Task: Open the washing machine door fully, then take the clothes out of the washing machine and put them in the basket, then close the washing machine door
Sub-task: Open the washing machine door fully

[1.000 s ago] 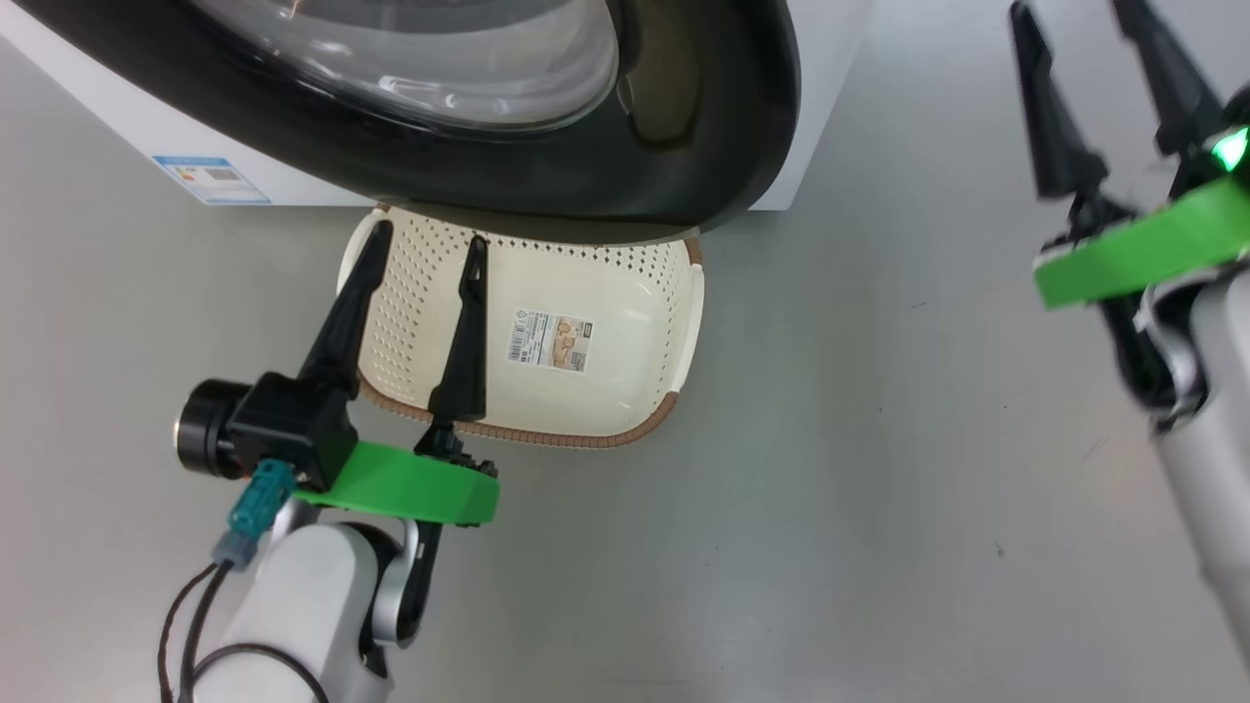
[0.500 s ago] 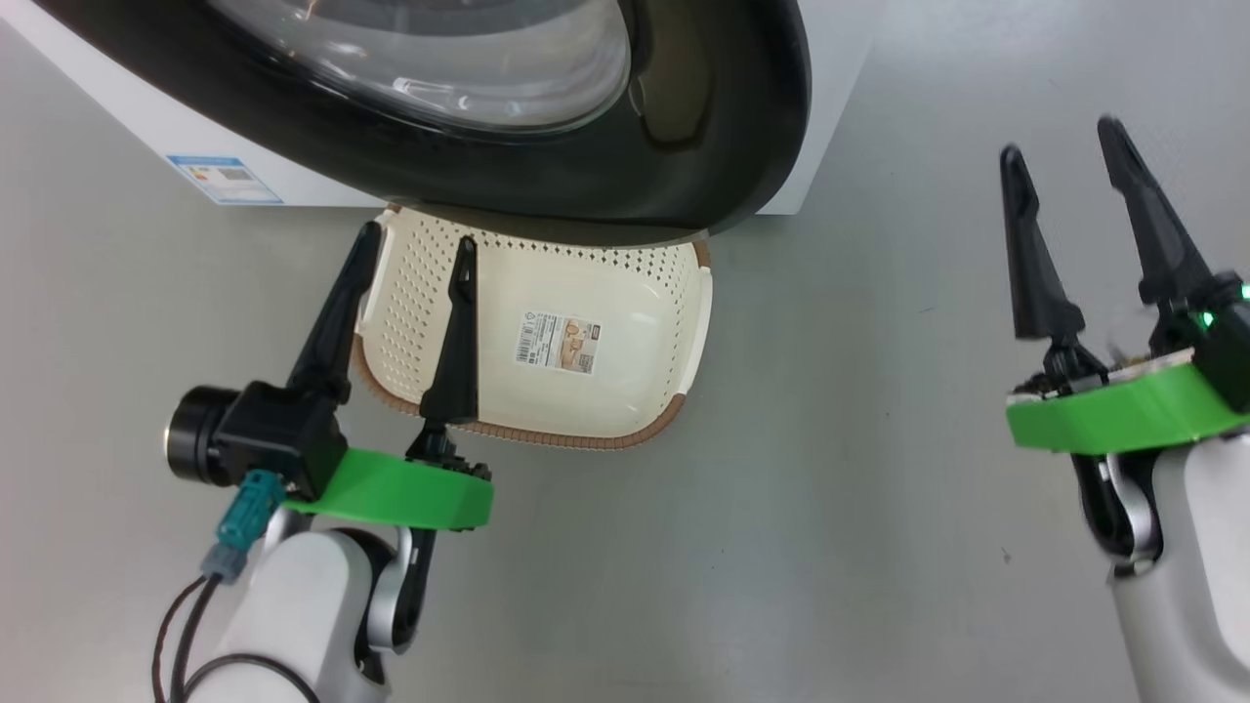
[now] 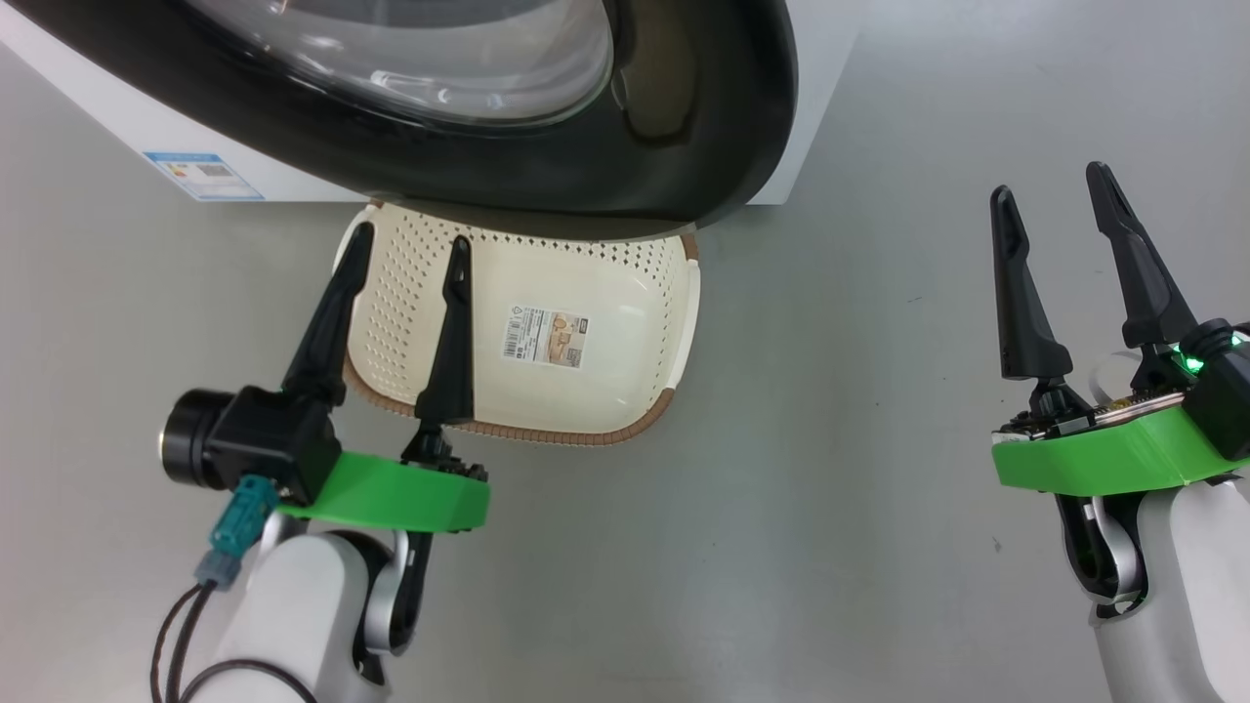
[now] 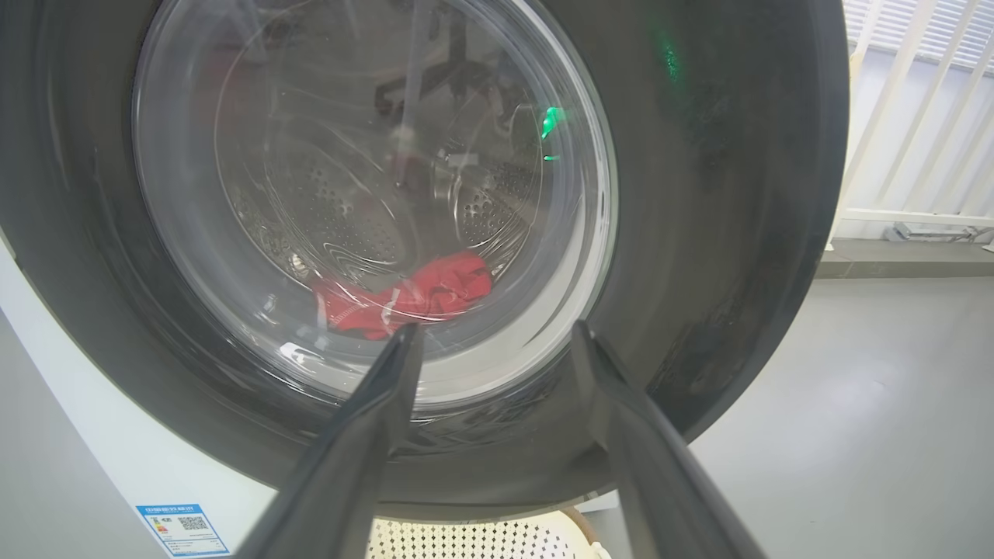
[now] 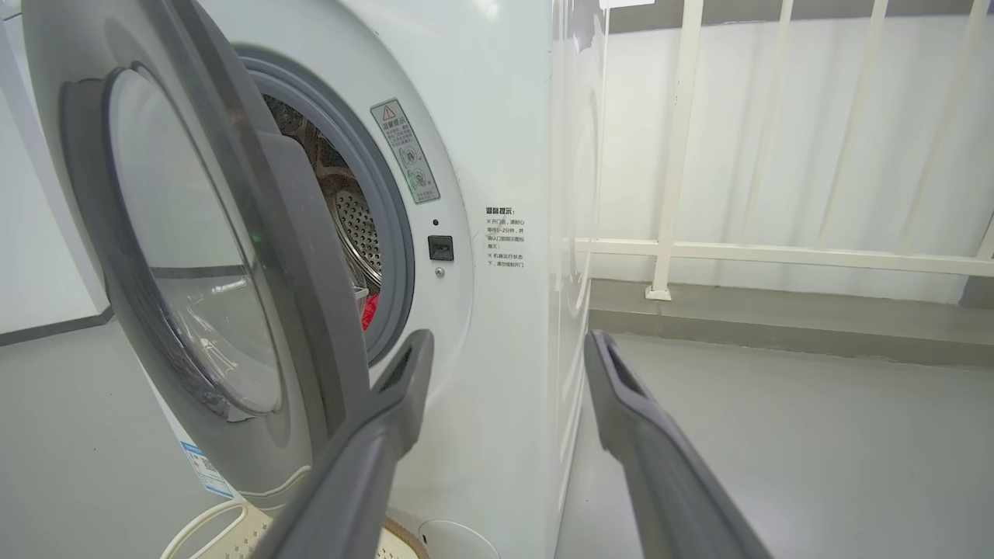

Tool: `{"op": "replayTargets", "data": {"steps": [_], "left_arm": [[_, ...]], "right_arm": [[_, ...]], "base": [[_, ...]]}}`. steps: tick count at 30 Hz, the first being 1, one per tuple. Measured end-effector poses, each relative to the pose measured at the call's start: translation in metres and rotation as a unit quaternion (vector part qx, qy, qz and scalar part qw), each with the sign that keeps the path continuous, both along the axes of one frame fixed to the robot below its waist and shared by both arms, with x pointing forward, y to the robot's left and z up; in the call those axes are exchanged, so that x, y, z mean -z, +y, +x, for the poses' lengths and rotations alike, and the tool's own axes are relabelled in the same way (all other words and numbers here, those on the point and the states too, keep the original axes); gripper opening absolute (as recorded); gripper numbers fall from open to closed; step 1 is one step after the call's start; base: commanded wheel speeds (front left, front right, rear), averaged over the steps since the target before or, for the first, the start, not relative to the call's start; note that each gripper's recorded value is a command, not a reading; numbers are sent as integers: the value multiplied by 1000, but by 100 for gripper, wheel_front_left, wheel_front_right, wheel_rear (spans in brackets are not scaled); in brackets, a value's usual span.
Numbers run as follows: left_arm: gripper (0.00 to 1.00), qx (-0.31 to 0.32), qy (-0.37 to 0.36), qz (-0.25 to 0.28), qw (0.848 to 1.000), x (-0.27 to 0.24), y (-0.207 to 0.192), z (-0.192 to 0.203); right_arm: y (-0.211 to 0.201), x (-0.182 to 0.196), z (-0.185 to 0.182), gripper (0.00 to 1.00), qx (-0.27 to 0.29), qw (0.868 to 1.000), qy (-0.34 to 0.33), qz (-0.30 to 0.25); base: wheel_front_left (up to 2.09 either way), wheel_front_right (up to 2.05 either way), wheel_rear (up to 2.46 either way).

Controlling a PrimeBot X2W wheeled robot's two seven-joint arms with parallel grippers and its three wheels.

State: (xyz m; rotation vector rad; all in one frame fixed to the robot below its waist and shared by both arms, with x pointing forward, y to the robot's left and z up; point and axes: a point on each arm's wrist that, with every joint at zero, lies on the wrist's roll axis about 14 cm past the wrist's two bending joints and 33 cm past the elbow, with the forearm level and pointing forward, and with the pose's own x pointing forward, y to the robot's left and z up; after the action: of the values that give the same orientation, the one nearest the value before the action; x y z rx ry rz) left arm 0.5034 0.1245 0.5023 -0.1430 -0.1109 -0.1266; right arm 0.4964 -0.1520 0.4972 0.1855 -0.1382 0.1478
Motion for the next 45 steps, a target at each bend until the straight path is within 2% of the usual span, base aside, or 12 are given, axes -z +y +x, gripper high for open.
{"op": "replayTargets", "data": {"steps": [22, 23, 24, 26, 30, 33, 38, 40, 42, 45], "left_arm": [[100, -6, -5, 7, 1000, -3, 6, 0], [100, -6, -5, 8, 1000, -3, 6, 0], [100, -6, -6, 7, 1000, -3, 6, 0], [100, -7, -6, 7, 1000, -4, 6, 0], [100, -4, -7, 11, 1000, -4, 6, -1], [100, -6, -6, 9, 1000, -3, 7, -2], [100, -12, -4, 6, 1000, -2, 9, -2], [100, -14, -3, 8, 1000, -2, 10, -2], [100, -16, -3, 10, 1000, -1, 12, -2], [100, -18, -2, 11, 1000, 0, 14, -2]], "right_arm": [[5, 4, 0, 100, -4, 1000, 6, 2], [6, 4, -1, 18, -7, 1000, 6, 1], [9, 5, -1, 0, -11, 1000, 8, 0], [15, 7, -2, 0, -21, 1000, 14, 12], [15, 11, 0, 0, -15, 994, 29, 109], [22, 15, 3, 0, -22, 980, 45, 194], [28, -10, 30, 0, -59, 943, 49, 324], [28, -22, 40, 0, -76, 920, 54, 381], [31, -31, 48, 0, -98, 892, 66, 437], [38, -39, 58, 0, -138, 851, 95, 498]], "base": [[0, 0, 0], [0, 0, 0], [0, 0, 0], [0, 0, 0], [0, 0, 0], [0, 0, 0], [0, 0, 0], [0, 0, 0], [0, 0, 0], [0, 0, 0]]}}
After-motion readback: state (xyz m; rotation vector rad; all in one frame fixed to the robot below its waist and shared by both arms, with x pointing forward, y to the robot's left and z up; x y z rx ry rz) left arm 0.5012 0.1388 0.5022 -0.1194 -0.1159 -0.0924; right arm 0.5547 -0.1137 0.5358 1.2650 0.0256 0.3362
